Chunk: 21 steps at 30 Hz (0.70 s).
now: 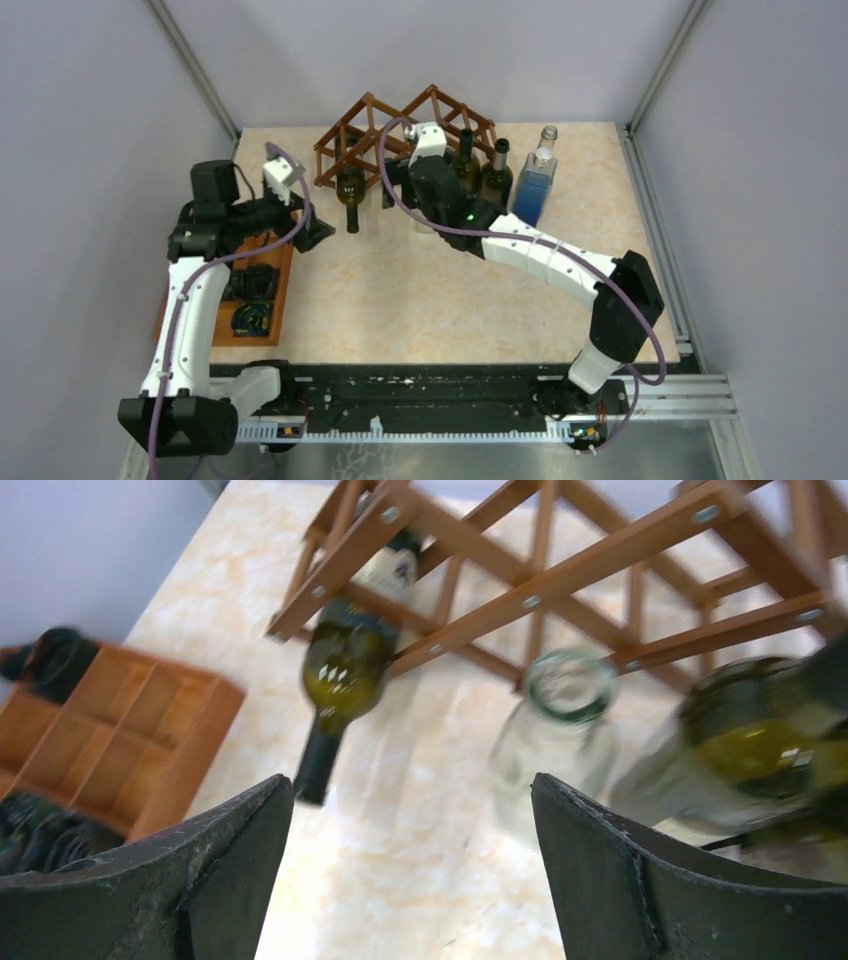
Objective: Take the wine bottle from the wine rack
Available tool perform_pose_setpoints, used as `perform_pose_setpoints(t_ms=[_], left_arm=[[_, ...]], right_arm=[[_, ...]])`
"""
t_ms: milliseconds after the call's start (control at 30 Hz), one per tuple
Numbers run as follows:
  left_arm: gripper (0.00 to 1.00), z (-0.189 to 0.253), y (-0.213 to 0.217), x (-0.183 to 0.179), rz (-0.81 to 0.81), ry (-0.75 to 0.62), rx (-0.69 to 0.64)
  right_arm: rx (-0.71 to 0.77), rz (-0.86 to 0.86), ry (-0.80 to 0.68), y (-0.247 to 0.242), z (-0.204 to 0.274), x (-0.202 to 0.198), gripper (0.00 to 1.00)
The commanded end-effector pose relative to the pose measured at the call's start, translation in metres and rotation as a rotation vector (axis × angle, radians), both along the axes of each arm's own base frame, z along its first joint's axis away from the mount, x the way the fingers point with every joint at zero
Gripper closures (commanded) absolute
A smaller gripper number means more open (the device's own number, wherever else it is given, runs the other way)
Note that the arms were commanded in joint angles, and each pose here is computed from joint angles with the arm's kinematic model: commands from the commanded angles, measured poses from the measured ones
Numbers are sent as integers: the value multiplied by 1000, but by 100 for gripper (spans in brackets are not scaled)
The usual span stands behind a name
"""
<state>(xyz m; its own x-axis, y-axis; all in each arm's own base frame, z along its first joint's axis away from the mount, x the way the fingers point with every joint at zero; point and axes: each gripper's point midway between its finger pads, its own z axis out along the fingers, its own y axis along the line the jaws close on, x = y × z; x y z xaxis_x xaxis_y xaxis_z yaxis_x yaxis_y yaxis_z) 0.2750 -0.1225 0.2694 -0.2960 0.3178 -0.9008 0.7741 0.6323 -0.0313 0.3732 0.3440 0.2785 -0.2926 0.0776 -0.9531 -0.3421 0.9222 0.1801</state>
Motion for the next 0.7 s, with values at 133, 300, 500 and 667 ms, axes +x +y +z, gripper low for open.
perform_pose_setpoints(t_ms=[133, 300, 500, 667], left_arm=[[1, 0, 61, 30, 159, -12, -29], [1, -31, 81, 37, 229, 12, 23], [1, -46, 90, 37, 257, 29, 39], [1, -57, 101, 39, 289, 51, 54]], right_arm=[[63, 261, 137, 78, -3, -49, 18], [12, 380, 288, 122, -51, -51, 20], [-27, 385, 372, 153, -101, -25, 26], [-20, 347, 379, 165, -124, 11, 30]])
